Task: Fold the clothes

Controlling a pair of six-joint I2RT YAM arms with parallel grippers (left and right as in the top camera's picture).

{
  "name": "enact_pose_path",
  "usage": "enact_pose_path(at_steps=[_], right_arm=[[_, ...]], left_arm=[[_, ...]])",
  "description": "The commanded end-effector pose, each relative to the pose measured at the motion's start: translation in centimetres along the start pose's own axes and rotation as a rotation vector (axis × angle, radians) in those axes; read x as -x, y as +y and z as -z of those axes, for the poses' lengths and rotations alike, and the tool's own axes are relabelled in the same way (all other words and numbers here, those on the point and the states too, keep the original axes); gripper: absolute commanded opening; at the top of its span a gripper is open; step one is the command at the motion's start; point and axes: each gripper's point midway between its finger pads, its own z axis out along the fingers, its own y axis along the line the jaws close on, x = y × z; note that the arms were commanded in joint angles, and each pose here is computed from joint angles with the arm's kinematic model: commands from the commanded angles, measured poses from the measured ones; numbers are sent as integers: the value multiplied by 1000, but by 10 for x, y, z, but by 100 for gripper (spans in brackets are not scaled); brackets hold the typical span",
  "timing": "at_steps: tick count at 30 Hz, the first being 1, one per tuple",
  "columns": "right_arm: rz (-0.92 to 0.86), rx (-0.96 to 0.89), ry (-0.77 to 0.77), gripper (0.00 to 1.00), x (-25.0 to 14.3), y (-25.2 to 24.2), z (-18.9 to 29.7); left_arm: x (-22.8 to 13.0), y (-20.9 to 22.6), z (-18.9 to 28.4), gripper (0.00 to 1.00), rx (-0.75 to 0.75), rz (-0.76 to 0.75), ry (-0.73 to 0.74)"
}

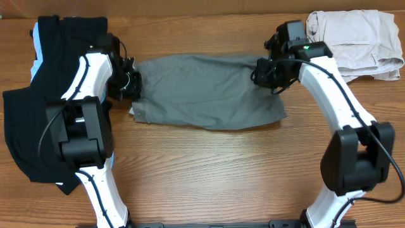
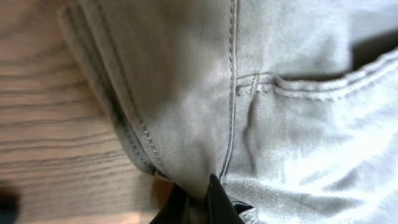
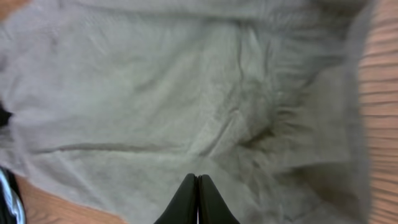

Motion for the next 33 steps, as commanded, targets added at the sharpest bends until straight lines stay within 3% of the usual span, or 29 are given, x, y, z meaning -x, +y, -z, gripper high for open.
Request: enact_pose_path(at_steps=[1, 9, 16, 33], right_arm=[[-43, 38, 77, 4, -16, -5, -28], [-111, 12, 125, 4, -32, -26, -70], [-125, 1, 155, 4, -43, -36, -88], [-124, 2, 152, 4, -42, -36, -89]], left_arm=[[21, -19, 60, 4, -14, -66, -145], [17, -29, 107, 4, -19, -85, -228], [11, -67, 138, 4, -146, -173, -292], [-6, -227, 102, 4, -238, -464, -319]])
